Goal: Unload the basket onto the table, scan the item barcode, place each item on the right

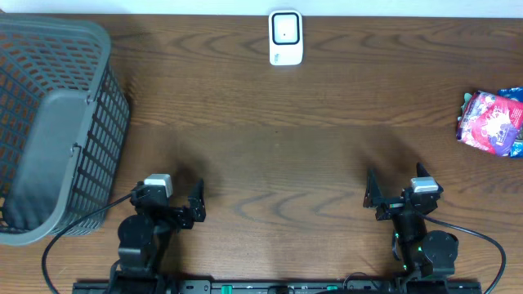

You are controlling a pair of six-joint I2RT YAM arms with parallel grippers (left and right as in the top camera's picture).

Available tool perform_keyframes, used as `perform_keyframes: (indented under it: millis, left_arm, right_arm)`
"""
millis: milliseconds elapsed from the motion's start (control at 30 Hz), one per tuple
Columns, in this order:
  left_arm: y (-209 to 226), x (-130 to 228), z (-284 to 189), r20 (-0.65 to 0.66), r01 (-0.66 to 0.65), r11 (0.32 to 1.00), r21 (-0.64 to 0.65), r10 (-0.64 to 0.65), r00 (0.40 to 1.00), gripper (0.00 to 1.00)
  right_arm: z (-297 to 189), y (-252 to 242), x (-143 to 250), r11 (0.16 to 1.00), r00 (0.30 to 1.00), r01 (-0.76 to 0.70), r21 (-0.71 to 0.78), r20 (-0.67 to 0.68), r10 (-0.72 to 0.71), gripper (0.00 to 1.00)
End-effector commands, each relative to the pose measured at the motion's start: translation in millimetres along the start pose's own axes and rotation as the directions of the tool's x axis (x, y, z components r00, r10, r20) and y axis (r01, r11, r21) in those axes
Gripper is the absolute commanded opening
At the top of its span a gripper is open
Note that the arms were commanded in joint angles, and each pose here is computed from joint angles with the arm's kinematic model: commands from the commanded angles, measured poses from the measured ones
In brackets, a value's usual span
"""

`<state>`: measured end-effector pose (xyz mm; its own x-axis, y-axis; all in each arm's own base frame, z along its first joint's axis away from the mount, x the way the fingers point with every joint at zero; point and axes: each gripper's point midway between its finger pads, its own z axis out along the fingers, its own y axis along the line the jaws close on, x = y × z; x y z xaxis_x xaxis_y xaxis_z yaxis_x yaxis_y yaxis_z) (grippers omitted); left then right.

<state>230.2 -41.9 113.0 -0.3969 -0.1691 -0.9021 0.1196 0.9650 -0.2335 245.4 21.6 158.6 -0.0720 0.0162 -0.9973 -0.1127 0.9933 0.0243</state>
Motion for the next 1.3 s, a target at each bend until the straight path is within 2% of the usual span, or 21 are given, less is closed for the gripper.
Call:
perform_keyframes:
  millis: [0,233,467,733,1033,1267]
  left_arm:
    - [-3.2,-0.2,0.0,0.032,-0.015,0.999,0.040,0.014,0.999,0.98]
    - [-4.0,-11.2,-1.6,0.093,-0.065,0.997,0.040,0.061,0.994,0.98]
    - [-7.8,-31.8,-0.8,0.236,-0.093,0.994,0.057,0.077,0.969,0.98]
    - [-4.6,-44.5,-5.4,0.291,-0.093,0.995,0.035,0.079,0.954,0.98]
    - [9.4,-32.8,-2.3,0.240,-0.064,0.998,-0.011,0.065,0.969,0.98]
    - [11.5,-32.8,-2.3,0.237,-0.146,0.988,-0.041,0.151,0.960,0.98]
  right_arm:
    - [-0.1,0.4,1.1,1.000,1.000,-0.014,0.001,-0.001,0.014,0.99]
    - [-0.1,0.4,1.0,1.000,1.000,-0.014,0.001,-0.001,0.014,0.99]
    - [-0.1,0.4,1.0,1.000,1.000,-0.014,0.001,-0.001,0.014,0.99]
    - [-0.1,0.4,1.0,1.000,1.000,-0.014,0.001,-0.001,0.014,0.99]
    - [-0.1,0.4,1.0,1.000,1.000,-0.014,0.001,-0.001,0.014,0.99]
    - [-0.1,0.4,1.0,1.000,1.000,-0.014,0.001,-0.001,0.014,0.99]
